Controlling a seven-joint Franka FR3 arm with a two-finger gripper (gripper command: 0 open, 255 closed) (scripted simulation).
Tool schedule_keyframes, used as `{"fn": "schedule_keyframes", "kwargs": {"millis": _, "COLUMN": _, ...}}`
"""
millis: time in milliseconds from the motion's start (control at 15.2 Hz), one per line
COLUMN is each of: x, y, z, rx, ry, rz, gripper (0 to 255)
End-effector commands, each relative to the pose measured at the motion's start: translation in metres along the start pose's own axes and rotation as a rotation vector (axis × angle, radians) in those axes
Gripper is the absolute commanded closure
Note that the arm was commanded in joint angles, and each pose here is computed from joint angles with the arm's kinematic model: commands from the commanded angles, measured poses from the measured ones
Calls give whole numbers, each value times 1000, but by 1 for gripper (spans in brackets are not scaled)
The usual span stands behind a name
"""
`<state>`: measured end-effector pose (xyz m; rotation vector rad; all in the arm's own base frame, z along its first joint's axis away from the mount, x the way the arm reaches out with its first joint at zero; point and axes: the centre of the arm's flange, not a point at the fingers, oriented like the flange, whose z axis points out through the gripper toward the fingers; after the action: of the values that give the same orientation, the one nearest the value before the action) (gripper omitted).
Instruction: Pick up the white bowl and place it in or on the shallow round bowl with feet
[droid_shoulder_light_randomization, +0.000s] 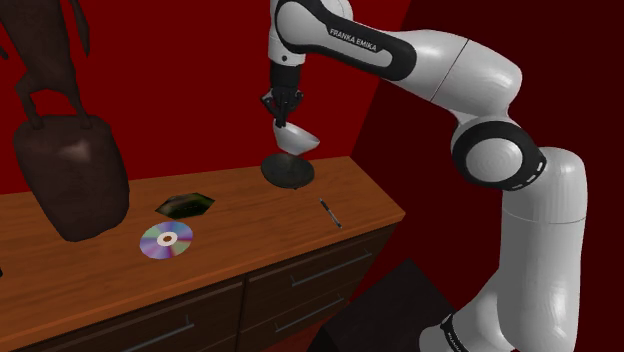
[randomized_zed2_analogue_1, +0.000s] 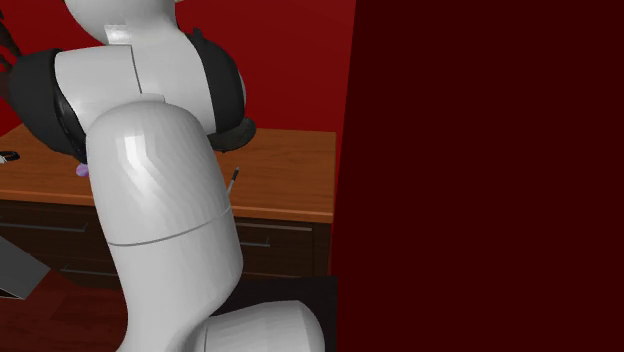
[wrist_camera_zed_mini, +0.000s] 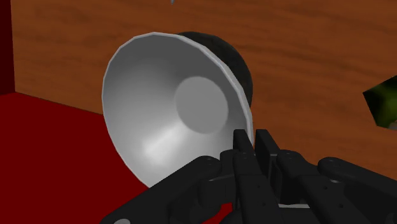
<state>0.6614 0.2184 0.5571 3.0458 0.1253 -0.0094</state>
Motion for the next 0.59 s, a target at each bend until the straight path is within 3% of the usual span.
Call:
{"fn": "schedule_keyframes", "kwargs": {"millis": 0, "x": 1, "y": -1, "z": 9, "rx": 0, "ry": 1, "rz": 1, "gripper": 255}}
{"fn": "schedule_keyframes", "kwargs": {"millis": 528, "x": 1, "y": -5, "z": 51, "rx": 0, "ry": 1, "rz": 1, "gripper": 255}}
